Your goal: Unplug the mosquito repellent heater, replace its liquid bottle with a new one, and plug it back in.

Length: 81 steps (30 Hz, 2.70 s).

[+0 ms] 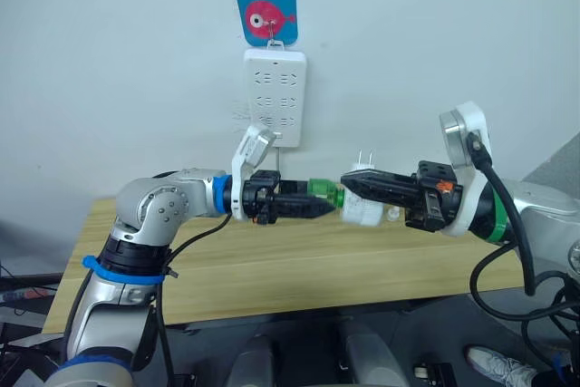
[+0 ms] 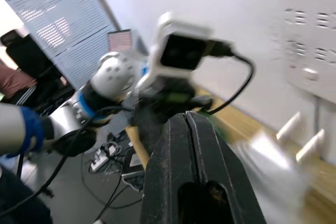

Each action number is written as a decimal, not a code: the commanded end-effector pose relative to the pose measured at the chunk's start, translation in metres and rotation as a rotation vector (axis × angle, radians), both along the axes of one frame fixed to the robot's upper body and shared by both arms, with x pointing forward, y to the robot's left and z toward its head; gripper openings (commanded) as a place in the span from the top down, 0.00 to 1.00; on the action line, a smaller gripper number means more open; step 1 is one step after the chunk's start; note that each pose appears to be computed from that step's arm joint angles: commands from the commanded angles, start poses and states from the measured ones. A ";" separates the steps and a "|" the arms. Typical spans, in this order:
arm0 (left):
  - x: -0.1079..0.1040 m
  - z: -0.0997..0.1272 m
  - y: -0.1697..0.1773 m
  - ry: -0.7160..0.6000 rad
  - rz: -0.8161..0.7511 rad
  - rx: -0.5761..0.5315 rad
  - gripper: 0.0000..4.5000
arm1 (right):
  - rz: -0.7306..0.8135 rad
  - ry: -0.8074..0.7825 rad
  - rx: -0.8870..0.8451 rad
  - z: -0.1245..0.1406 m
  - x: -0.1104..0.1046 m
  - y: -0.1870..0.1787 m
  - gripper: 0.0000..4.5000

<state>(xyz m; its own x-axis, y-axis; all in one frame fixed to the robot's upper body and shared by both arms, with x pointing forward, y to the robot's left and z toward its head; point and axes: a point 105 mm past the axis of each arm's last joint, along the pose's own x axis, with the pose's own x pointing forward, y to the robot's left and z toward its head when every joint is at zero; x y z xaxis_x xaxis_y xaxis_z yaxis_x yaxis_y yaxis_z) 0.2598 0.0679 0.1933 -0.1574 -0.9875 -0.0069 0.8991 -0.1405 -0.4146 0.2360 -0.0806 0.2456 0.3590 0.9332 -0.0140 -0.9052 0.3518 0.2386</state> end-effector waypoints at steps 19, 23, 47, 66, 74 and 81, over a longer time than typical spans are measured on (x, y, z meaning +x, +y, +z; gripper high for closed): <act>-0.009 0.030 -0.001 0.051 -0.072 -0.104 0.49 | 0.014 0.073 -0.147 -0.036 -0.006 -0.006 1.00; 0.000 0.032 -0.003 0.046 -0.019 -0.123 0.49 | 0.112 0.107 -0.152 -0.038 -0.027 -0.002 1.00; -0.014 0.007 0.002 -0.065 -0.093 -0.025 0.49 | -0.021 0.075 0.001 -0.007 -0.009 -0.002 1.00; -0.020 0.026 0.004 0.018 -0.133 -0.084 0.49 | 0.008 0.107 -0.087 -0.029 -0.005 -0.005 1.00; -0.019 0.029 -0.001 0.026 -0.131 -0.095 0.49 | 0.036 0.120 -0.090 -0.030 -0.011 -0.003 1.00; -0.019 0.032 -0.003 0.031 -0.122 -0.103 0.49 | 0.076 0.133 -0.102 -0.032 -0.017 -0.002 1.00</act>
